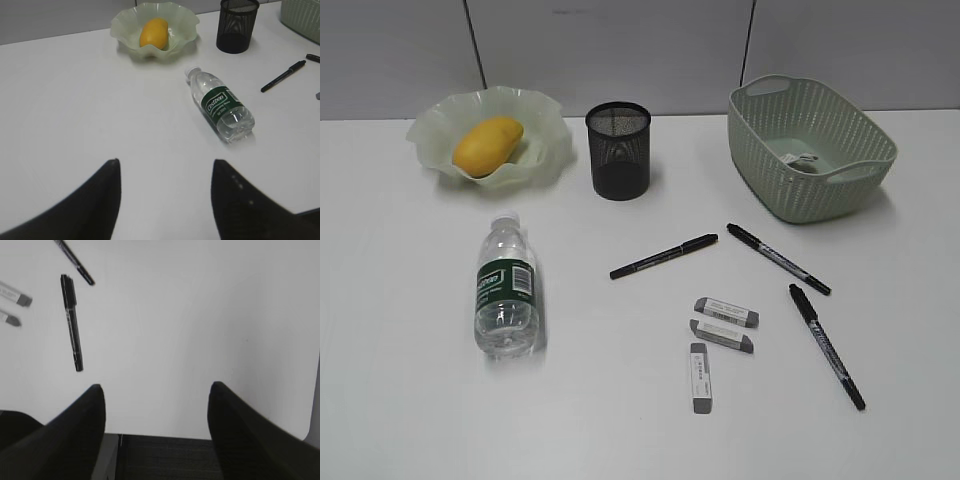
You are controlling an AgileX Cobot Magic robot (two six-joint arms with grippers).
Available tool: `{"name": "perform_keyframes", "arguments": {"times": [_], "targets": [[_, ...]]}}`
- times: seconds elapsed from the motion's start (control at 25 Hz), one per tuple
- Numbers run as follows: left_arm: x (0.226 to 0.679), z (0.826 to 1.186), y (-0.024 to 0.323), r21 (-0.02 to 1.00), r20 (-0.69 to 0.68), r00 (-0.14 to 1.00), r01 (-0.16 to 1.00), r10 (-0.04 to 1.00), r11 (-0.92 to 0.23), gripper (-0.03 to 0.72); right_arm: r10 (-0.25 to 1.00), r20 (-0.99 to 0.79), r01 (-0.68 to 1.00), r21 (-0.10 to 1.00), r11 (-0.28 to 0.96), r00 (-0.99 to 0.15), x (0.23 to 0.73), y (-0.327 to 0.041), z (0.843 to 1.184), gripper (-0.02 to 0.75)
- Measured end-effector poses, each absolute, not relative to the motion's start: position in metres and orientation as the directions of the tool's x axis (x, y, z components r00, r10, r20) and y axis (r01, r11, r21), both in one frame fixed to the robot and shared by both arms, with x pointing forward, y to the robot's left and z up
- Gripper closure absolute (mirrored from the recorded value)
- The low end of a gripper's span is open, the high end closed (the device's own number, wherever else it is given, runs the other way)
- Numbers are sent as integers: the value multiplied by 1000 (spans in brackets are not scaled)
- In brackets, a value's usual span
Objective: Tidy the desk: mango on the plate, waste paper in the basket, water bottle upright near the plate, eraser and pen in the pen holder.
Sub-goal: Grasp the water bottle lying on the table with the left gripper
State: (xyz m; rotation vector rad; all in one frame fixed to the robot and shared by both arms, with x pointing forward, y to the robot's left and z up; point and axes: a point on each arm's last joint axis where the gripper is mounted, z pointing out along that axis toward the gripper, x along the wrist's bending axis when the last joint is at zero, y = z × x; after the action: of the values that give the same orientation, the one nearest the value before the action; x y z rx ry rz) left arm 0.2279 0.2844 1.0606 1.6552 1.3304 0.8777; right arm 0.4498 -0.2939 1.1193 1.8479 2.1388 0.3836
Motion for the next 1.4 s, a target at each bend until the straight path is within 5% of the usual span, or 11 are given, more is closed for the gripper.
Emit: {"name": "perform_keyframes", "arguments": {"times": [0.48, 0.88, 1.4], "targets": [[228, 1061, 284, 906, 25, 200, 409, 980, -106, 251, 990, -72, 811, 567, 143, -123, 327, -297, 1087, 228], [228, 1061, 284, 906, 25, 200, 409, 980, -106, 251, 996, -38, 735, 674, 82, -75, 290, -297, 1048, 229], [228, 1061, 284, 906, 25, 200, 409, 980, -106, 251, 998, -35, 559, 827, 63, -60, 255, -297, 1054, 260]]}}
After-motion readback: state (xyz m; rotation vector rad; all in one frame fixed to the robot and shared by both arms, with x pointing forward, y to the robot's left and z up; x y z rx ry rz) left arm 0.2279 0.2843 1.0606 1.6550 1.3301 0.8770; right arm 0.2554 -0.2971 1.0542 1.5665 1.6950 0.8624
